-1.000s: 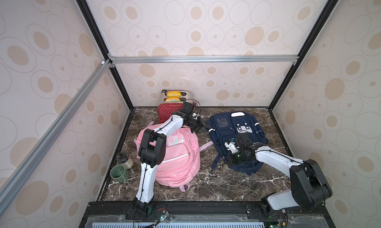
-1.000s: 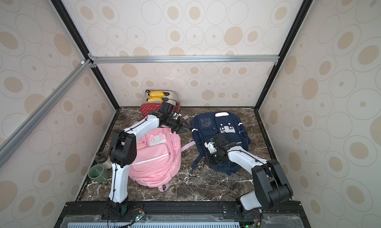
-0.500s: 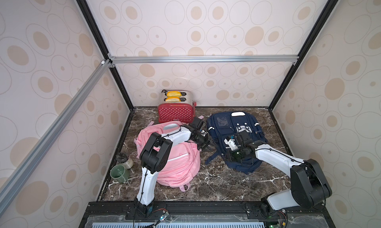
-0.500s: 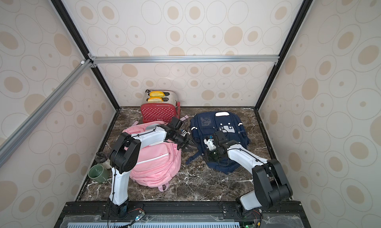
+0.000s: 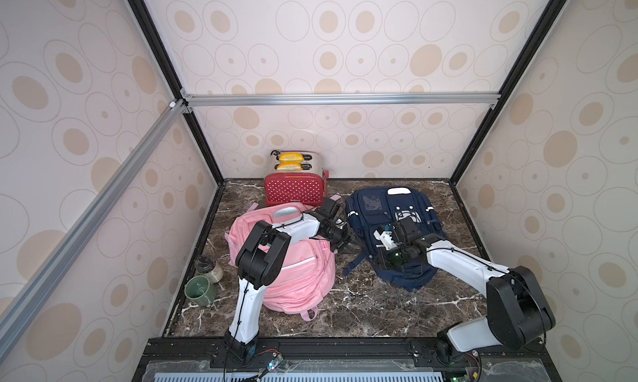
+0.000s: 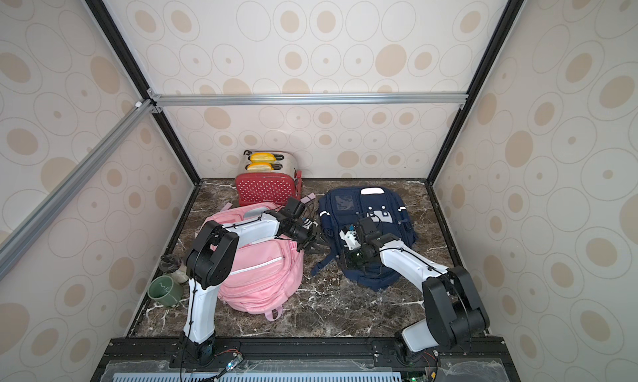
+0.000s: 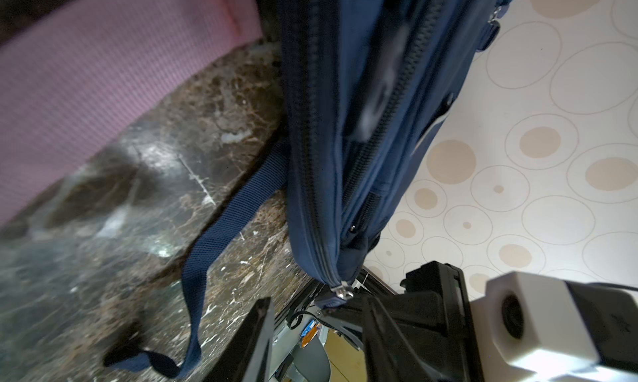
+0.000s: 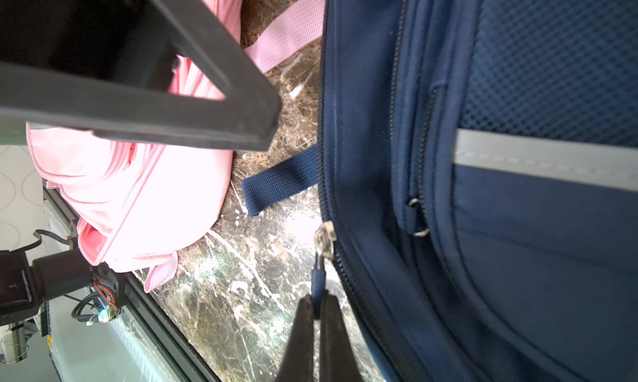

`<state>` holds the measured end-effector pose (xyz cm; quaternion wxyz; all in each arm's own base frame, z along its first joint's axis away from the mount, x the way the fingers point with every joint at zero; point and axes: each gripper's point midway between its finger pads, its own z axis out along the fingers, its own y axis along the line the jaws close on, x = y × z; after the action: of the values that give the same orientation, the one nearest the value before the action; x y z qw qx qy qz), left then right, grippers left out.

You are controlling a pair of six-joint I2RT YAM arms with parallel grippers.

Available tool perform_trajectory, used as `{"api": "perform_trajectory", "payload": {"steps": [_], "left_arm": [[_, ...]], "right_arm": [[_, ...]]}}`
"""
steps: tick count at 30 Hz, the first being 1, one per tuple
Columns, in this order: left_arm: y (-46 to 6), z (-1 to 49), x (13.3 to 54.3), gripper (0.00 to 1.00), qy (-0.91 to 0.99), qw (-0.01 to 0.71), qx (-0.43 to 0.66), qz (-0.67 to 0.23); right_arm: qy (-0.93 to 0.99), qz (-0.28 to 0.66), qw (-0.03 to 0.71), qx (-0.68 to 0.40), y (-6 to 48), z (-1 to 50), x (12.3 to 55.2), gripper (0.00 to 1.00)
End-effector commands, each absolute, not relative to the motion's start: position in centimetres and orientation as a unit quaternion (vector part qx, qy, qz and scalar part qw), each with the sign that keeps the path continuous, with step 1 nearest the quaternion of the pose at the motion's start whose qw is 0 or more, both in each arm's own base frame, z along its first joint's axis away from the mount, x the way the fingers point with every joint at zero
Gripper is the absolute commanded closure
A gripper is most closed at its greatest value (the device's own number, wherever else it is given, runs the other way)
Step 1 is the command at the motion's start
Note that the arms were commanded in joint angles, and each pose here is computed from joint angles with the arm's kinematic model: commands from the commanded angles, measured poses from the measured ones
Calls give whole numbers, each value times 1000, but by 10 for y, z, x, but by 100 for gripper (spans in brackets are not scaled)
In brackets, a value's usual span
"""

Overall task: Zip up the backpack
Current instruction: Zip the zipper on the backpack.

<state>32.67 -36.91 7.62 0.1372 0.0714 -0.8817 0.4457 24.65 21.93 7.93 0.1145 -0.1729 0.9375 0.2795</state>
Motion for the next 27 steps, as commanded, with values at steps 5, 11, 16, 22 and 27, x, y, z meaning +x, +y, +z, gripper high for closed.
{"api": "perform_trajectory", "payload": {"steps": [5, 11, 16, 22, 27], "left_arm": [[-382, 65, 338, 59, -879, 139, 76, 450], [-388, 59, 346, 76, -879, 136, 75, 451], [-382, 55, 346, 100, -890, 128, 71, 431], [-375, 45, 349, 100, -894, 125, 84, 423], [-365, 45, 364, 100, -897, 112, 89, 419]], "right_arm": [[928, 302, 122, -182, 229, 96, 244, 100], [924, 311, 100, -201, 234, 96, 232, 100], [930, 294, 73, -208, 222, 87, 214, 100], [942, 268, 26, -201, 197, 76, 177, 100], [952, 233, 1, -197, 175, 72, 154, 100]]}}
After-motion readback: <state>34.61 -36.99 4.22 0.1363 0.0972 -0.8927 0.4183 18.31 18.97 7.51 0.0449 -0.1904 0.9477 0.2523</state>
